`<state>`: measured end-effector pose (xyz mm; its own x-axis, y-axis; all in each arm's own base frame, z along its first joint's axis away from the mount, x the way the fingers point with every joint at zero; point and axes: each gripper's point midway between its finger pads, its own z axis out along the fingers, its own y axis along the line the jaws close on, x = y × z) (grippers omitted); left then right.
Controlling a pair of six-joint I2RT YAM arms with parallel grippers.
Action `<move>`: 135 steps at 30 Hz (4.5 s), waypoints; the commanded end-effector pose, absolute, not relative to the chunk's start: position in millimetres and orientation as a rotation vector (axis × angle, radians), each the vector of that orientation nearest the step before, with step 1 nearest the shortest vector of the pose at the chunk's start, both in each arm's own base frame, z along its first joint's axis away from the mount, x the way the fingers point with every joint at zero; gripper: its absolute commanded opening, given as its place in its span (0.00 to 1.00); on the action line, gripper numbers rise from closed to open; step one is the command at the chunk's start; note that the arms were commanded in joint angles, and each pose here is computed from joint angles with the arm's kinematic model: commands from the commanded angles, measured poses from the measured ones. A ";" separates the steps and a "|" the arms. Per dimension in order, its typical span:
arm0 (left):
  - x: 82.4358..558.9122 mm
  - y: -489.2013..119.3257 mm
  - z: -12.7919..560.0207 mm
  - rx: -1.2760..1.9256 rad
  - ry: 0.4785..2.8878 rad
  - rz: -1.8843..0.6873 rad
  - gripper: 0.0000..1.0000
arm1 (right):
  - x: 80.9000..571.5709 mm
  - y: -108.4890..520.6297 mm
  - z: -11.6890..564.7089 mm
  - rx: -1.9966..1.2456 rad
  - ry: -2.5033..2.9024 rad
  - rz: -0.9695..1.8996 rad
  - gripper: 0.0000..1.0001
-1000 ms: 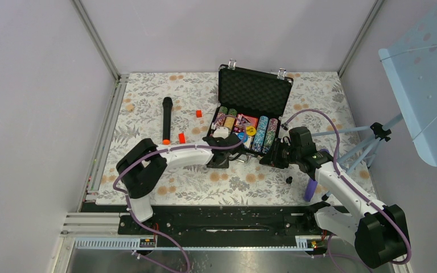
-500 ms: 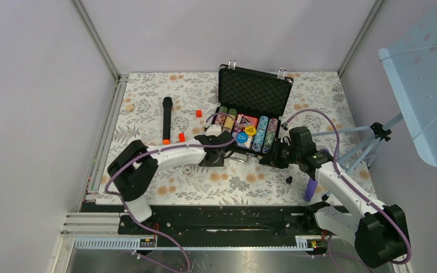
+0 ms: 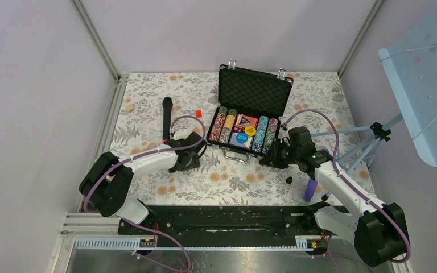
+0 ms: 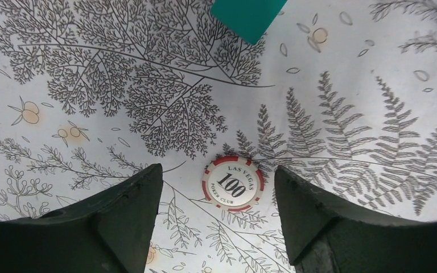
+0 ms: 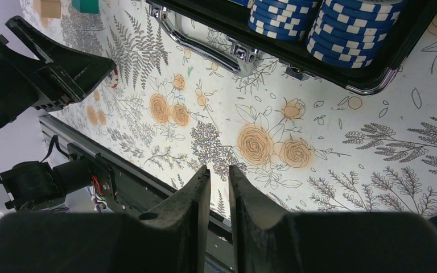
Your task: Pack up texas hold em set
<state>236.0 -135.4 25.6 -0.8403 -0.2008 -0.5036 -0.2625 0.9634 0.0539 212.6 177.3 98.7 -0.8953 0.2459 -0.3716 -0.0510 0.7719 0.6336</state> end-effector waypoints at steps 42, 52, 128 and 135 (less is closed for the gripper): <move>191.2 -129.3 -7.9 -0.319 2.681 0.146 0.56 | 217.6 183.4 105.1 0.156 2.490 0.981 0.25; 184.7 -127.2 -9.7 -0.315 2.686 0.140 0.52 | 217.1 183.6 104.7 0.161 2.491 0.984 0.26; 217.0 -146.3 12.8 -0.292 2.639 0.031 0.58 | 216.7 184.6 101.3 0.165 2.499 0.991 0.26; 212.6 -142.4 2.1 -0.291 2.660 0.063 0.53 | 216.2 184.5 101.7 0.163 2.496 0.991 0.26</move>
